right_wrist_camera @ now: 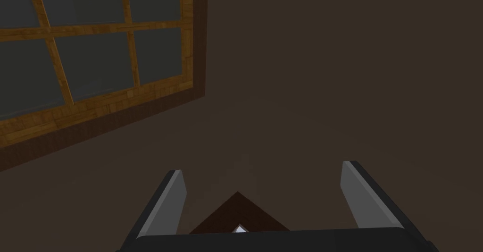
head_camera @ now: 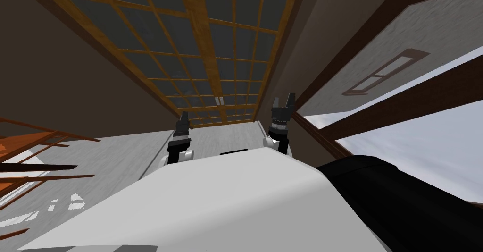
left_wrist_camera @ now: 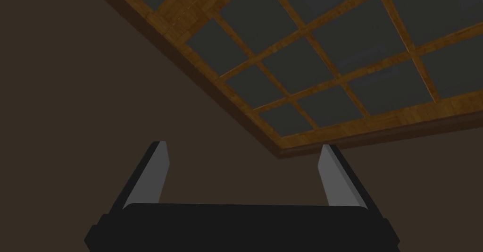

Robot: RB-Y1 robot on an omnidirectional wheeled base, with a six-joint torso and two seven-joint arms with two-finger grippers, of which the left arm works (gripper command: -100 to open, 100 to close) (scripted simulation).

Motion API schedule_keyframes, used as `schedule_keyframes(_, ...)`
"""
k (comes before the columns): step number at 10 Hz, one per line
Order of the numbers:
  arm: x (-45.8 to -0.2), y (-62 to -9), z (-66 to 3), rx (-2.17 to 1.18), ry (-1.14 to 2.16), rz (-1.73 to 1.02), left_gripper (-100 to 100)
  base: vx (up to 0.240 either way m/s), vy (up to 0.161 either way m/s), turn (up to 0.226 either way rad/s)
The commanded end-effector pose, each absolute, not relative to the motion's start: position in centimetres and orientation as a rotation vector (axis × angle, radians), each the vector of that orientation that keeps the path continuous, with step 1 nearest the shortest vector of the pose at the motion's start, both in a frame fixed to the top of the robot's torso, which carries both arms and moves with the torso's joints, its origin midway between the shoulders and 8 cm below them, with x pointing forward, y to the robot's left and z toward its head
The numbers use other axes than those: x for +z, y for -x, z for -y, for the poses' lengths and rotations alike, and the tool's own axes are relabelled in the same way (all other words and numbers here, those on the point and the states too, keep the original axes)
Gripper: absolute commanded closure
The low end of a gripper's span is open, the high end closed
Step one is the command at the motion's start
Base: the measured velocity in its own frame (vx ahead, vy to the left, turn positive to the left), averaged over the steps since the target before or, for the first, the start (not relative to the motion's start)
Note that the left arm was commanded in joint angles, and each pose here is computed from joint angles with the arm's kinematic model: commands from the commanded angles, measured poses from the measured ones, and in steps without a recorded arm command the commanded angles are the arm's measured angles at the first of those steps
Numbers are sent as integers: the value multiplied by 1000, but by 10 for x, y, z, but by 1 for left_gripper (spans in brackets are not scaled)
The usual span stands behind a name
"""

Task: Pull the door open

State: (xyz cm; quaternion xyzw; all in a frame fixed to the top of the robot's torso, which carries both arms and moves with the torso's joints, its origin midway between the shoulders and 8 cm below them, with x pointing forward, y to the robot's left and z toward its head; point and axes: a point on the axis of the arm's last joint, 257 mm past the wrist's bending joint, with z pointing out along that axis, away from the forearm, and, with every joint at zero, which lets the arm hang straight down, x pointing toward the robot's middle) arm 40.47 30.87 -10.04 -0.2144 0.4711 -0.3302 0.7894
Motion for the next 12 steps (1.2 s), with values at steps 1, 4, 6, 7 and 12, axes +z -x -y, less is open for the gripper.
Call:
schedule_keyframes(1, -112, -407, -310, -677, 446, -1037, -100, 100, -20, 22)
schedule_keyframes(4, -133, -413, -313, -617, 418, -1080, -100, 102, -27, 28)
schedule_keyframes(6, -147, -416, -315, -577, 398, -1108, -100, 95, -14, 21)
schedule_keyframes(7, -154, -418, -316, -557, 388, -1122, -100, 103, -11, 22)
schedule_keyframes(12, -189, -424, -320, -462, 336, -1192, -100, 96, -19, 26)
